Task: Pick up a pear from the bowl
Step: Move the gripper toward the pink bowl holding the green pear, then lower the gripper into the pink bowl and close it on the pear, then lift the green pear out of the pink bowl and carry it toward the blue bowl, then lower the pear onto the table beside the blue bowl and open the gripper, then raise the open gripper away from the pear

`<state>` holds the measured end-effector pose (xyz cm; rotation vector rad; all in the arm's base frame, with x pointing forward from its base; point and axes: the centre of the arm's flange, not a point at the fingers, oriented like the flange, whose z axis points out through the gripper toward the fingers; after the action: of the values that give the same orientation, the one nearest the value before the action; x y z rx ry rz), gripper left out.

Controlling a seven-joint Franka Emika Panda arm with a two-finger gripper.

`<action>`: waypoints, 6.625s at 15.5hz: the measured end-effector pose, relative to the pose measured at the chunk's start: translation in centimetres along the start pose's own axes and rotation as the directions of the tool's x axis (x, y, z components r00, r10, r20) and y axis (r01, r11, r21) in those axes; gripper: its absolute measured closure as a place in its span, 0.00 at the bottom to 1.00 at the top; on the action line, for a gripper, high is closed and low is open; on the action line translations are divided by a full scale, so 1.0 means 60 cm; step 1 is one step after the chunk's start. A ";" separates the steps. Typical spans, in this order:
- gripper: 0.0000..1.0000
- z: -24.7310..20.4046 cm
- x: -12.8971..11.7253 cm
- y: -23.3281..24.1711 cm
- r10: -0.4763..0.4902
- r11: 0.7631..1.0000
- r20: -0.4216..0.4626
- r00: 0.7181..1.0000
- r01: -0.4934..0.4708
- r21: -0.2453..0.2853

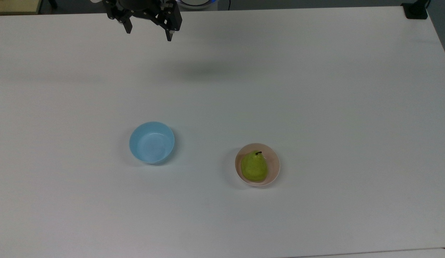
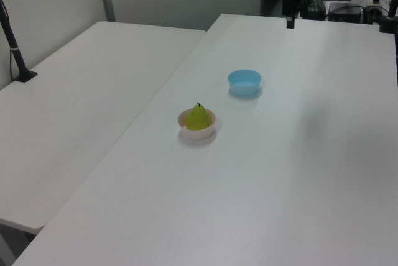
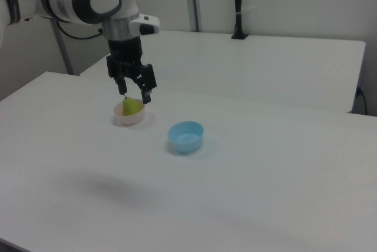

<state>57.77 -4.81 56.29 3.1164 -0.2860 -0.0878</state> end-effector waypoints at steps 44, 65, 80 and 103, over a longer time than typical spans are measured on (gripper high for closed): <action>0.01 0.339 0.174 -0.478 -0.109 0.989 -0.373 0.921 0.138 0.052; 0.28 0.392 0.193 -0.473 -0.164 0.985 -0.412 0.897 0.169 -0.024; 0.28 0.264 0.106 -0.249 -0.218 0.976 -0.347 0.912 0.213 -0.053; 0.00 0.225 0.047 -0.142 -0.242 0.968 0.001 0.970 0.242 -0.074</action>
<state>61.34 2.98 42.55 3.0608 0.0977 -0.0851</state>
